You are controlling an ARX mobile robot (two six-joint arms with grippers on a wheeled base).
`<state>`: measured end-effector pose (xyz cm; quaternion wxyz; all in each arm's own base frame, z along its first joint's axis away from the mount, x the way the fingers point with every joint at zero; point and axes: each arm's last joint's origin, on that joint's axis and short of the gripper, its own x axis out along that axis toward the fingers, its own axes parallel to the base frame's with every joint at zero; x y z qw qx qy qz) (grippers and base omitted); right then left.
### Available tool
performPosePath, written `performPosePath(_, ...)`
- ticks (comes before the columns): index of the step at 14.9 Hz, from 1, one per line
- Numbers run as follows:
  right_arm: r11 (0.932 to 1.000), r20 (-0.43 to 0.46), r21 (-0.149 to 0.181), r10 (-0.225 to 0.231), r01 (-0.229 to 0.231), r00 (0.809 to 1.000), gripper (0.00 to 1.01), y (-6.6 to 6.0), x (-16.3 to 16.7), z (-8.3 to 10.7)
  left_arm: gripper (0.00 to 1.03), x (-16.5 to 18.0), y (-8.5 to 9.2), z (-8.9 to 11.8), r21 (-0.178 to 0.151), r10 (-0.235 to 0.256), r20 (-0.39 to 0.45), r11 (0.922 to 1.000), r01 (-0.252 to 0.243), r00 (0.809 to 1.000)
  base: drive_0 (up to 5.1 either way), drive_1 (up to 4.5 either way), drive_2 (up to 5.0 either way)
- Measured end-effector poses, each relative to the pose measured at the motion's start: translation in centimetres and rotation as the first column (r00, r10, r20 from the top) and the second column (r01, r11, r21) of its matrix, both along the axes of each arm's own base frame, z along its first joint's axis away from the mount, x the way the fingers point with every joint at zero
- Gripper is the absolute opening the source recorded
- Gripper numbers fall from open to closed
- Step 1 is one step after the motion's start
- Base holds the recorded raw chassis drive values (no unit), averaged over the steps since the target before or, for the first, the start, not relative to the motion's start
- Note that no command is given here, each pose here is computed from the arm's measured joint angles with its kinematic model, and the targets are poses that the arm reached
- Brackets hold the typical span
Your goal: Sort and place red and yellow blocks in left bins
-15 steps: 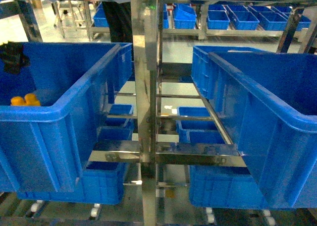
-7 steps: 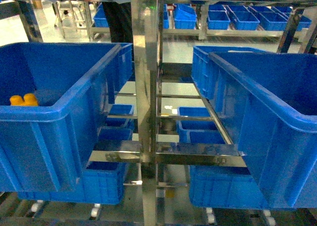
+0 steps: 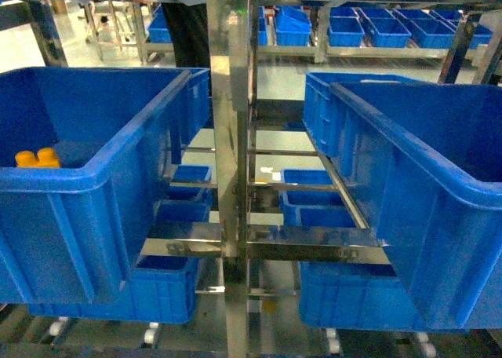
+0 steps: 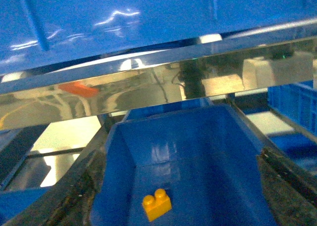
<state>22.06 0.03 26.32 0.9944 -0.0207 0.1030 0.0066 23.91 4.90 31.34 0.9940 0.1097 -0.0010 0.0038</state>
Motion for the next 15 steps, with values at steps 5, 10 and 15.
performPosePath(5, 0.9996, 0.205, 0.028, -0.013, 0.008, 0.979, 0.04, 0.0, -5.5, -5.8, 0.01, -6.5, -3.4, -9.1, -0.213, -0.003, -0.009, 0.9770, 0.001, 1.000, 0.0, 0.00, 0.0)
performPosePath(10, 0.9995, 0.198, 0.031, -0.015, 0.009, 0.980, 0.02, 0.0, -6.7, -7.0, 0.02, -7.8, -4.3, -10.5, -0.215, -0.008, -0.006, 0.9767, 0.006, 1.000, 0.0, 0.00, 0.0)
performPosePath(15, 0.9995, 0.201, 0.031, -0.014, 0.008, 0.979, 0.02, 0.0, -7.5, -7.4, 0.02, -8.8, -5.0, -11.4, -0.215, -0.020, -0.005, 0.9765, 0.018, 1.000, 0.0, 0.00, 0.0)
